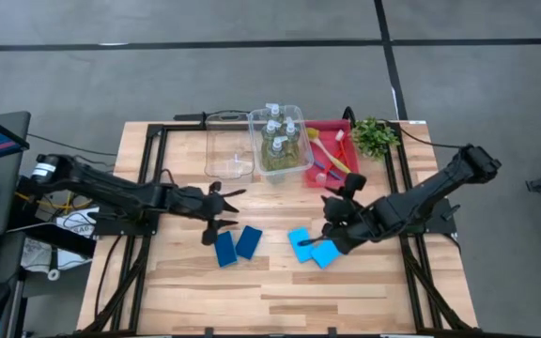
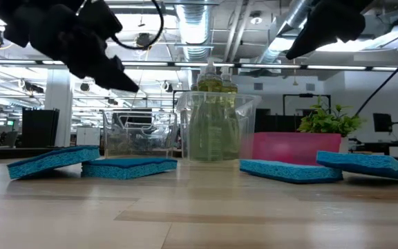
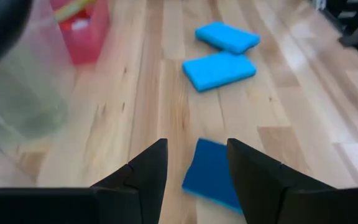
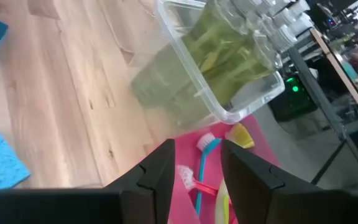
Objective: Pick & Place Kitchen Sink Supplies
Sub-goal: Put the blue sponge into the left transparent bin
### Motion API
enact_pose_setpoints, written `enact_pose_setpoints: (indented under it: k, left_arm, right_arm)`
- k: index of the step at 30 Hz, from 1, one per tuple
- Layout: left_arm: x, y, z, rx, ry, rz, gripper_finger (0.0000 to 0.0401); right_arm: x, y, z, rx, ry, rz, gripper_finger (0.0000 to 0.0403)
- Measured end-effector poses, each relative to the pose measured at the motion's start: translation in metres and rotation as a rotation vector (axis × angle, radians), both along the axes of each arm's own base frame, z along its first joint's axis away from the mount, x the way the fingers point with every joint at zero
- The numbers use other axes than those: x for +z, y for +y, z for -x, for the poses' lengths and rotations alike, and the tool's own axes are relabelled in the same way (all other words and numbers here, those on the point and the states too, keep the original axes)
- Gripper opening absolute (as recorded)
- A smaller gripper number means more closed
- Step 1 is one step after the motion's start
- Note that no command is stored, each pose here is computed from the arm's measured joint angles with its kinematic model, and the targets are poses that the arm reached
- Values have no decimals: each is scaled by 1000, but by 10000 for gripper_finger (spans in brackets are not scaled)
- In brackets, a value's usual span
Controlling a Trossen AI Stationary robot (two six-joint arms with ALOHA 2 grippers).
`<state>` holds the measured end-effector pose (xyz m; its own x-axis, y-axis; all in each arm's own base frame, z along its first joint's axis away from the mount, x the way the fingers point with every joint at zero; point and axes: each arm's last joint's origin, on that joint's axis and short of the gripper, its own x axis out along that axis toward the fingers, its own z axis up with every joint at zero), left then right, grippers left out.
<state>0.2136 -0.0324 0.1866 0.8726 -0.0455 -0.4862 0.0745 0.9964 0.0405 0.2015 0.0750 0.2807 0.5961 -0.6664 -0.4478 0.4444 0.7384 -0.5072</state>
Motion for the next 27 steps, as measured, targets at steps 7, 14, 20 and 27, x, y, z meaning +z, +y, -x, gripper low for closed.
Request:
enact_pose_setpoints:
  k: [7, 14, 20, 27]
  left_arm:
    - [-12, -5, 8, 45, 145, 88, 167]
    - [-14, -20, 15, -28, 194, 73, 167]
    - [-25, -25, 22, -54, 223, 58, 167]
    - [-39, -22, 30, -50, 234, 51, 167]
  right_arm:
    - [0, 4, 1, 19, 0, 0, 123]
    - [0, 4, 1, 19, 1, 1, 123]
    - [0, 2, 0, 12, 4, -10, 123]
    - [-3, 3, -1, 67, 52, -117, 122]
